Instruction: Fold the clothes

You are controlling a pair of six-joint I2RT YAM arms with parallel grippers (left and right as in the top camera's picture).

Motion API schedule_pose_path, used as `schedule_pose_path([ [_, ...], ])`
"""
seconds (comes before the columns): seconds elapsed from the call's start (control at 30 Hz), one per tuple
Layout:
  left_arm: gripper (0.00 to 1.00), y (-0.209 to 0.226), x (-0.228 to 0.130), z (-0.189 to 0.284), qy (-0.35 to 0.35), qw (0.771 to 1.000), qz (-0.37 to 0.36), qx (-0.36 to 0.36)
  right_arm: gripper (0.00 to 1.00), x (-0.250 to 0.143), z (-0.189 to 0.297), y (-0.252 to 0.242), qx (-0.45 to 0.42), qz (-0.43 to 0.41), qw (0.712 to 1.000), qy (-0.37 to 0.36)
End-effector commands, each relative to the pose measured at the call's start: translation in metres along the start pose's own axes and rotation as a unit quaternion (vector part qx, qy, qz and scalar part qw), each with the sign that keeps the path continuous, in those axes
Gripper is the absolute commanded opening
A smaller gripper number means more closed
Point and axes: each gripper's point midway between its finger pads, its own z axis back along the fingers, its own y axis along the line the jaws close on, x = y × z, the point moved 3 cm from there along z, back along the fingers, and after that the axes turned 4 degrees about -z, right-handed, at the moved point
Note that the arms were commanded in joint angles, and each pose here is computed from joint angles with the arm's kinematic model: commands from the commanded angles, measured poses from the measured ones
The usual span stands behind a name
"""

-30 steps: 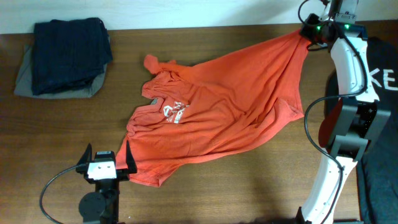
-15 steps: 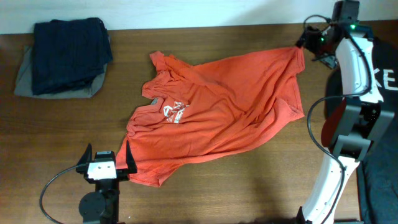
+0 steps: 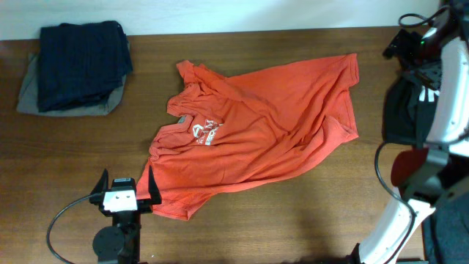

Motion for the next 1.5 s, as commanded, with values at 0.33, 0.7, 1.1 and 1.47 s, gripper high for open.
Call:
schedule_pose_path([
  [0.33,0.99,0.002,-0.001,0.000,0.000,1.000,-0.006,0.005,0.99,-0.058,0.091,0.001,0.018,0.068,0.997,-0.017],
  [0.7,0.99,0.002,-0.001,0.000,0.000,1.000,-0.006,0.005,0.99,-0.121,0.084,0.004,0.002,0.119,0.992,0.031],
  [1.1,0.99,0.002,-0.001,0.000,0.000,1.000,-0.006,0.005,0.99,-0.126,-0.031,0.023,-0.012,0.141,0.988,0.068],
  [1.47,0.99,0.002,-0.001,0.000,0.000,1.000,-0.006,0.005,0.99,-0.143,-0.133,0.039,0.076,0.371,0.922,0.076],
])
